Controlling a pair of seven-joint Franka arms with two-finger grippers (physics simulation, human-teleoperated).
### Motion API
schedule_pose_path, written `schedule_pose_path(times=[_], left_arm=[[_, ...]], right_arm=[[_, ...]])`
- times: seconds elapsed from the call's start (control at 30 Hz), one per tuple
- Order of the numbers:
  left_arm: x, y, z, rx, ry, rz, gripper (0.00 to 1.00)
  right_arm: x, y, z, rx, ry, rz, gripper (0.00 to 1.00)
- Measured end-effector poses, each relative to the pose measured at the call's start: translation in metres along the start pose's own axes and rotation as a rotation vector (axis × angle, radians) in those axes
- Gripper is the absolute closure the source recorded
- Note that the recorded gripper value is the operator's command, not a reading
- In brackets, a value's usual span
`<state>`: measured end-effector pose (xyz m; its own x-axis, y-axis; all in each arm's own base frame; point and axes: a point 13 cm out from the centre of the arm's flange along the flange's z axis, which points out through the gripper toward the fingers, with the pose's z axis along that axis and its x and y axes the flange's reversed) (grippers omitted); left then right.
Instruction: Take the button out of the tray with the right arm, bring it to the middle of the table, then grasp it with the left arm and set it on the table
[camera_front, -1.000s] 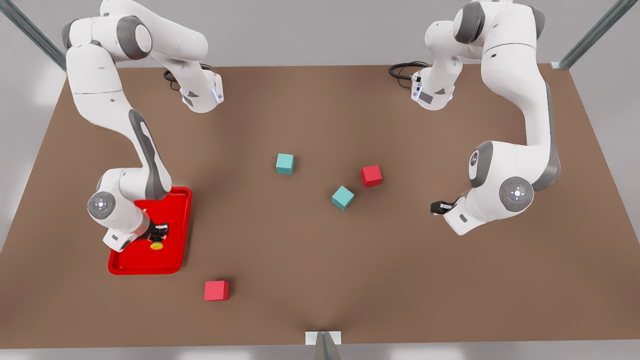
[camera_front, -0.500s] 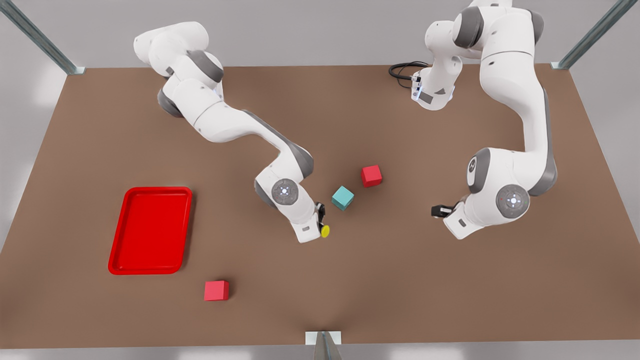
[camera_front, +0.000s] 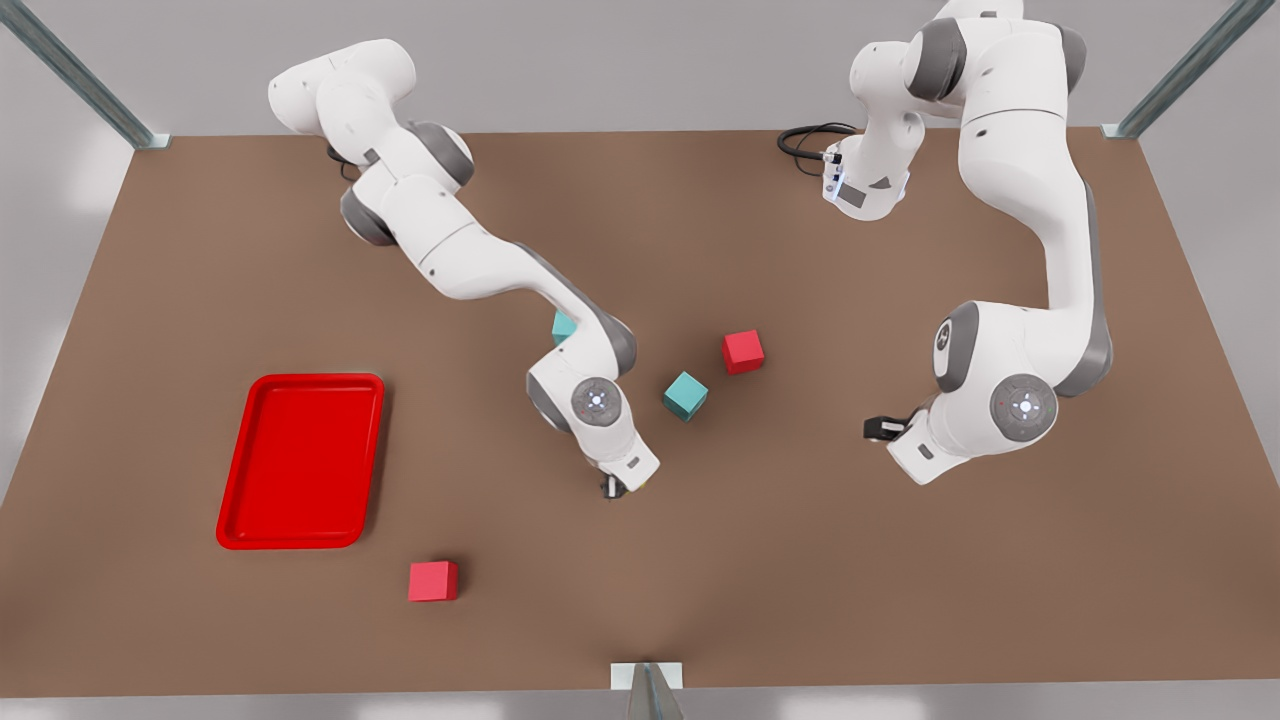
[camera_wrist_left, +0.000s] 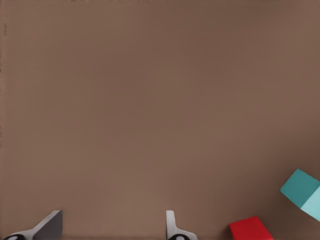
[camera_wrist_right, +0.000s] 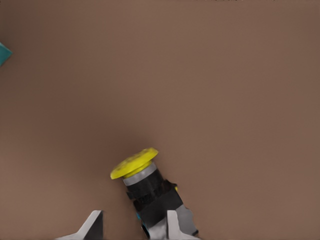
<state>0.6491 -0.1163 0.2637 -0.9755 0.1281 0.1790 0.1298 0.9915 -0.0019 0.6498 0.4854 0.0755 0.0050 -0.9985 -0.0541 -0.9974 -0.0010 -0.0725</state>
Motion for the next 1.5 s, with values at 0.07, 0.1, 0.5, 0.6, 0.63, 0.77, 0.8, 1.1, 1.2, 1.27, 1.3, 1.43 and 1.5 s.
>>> schedule_pose_path(times=[0.07,0.1,0.5,0.6,0.63,0.77,0.8,1.1,1.2,1.27,1.3,1.43,1.5], left_arm=[[-0.001,0.002,0.000,-0.001,-0.001,-0.005,0.00],[-0.001,0.003,0.001,-0.001,-0.002,-0.007,0.00],[-0.002,-0.176,-0.069,0.105,-0.122,-0.248,0.00],[0.027,-0.268,-0.063,0.083,-0.104,-0.397,0.00],[0.028,-0.292,-0.041,0.067,-0.087,-0.469,0.00],[0.038,-0.367,0.037,0.021,-0.063,-0.765,0.00],[0.034,-0.373,0.053,0.019,-0.065,-0.846,0.00],[-0.022,-0.406,0.144,0.135,-0.206,-1.443,0.00],[-0.046,-0.404,0.155,0.201,-0.249,-1.596,0.00],[-0.065,-0.396,0.161,0.245,-0.282,-1.694,0.00],[-0.071,-0.394,0.162,0.266,-0.288,-1.740,0.00],[-0.082,-0.396,0.180,0.334,-0.294,-1.879,0.00],[-0.085,-0.404,0.183,0.383,-0.284,-1.930,0.00]], right_arm=[[-0.004,-0.003,-0.005,0.013,-0.015,-0.033,0.00],[-0.005,-0.006,-0.010,0.016,-0.024,-0.041,0.00],[0.316,-0.082,-0.361,0.070,0.086,0.584,0.00],[0.395,-0.003,-0.345,-0.038,0.178,0.803,0.00],[0.404,0.013,-0.341,-0.046,0.184,0.860,0.00],[0.414,0.030,-0.334,-0.038,0.171,1.034,0.00],[0.415,0.028,-0.333,-0.032,0.165,1.069,0.00],[0.417,0.016,-0.330,-0.003,0.137,1.298,0.00],[0.417,0.013,-0.329,0.001,0.132,1.350,0.00],[0.418,0.012,-0.329,0.003,0.131,1.381,0.00],[0.418,0.011,-0.329,0.005,0.129,1.395,0.00],[0.424,0.011,-0.329,0.007,0.130,1.458,0.00],[0.426,0.011,-0.327,0.005,0.133,1.484,0.00]])
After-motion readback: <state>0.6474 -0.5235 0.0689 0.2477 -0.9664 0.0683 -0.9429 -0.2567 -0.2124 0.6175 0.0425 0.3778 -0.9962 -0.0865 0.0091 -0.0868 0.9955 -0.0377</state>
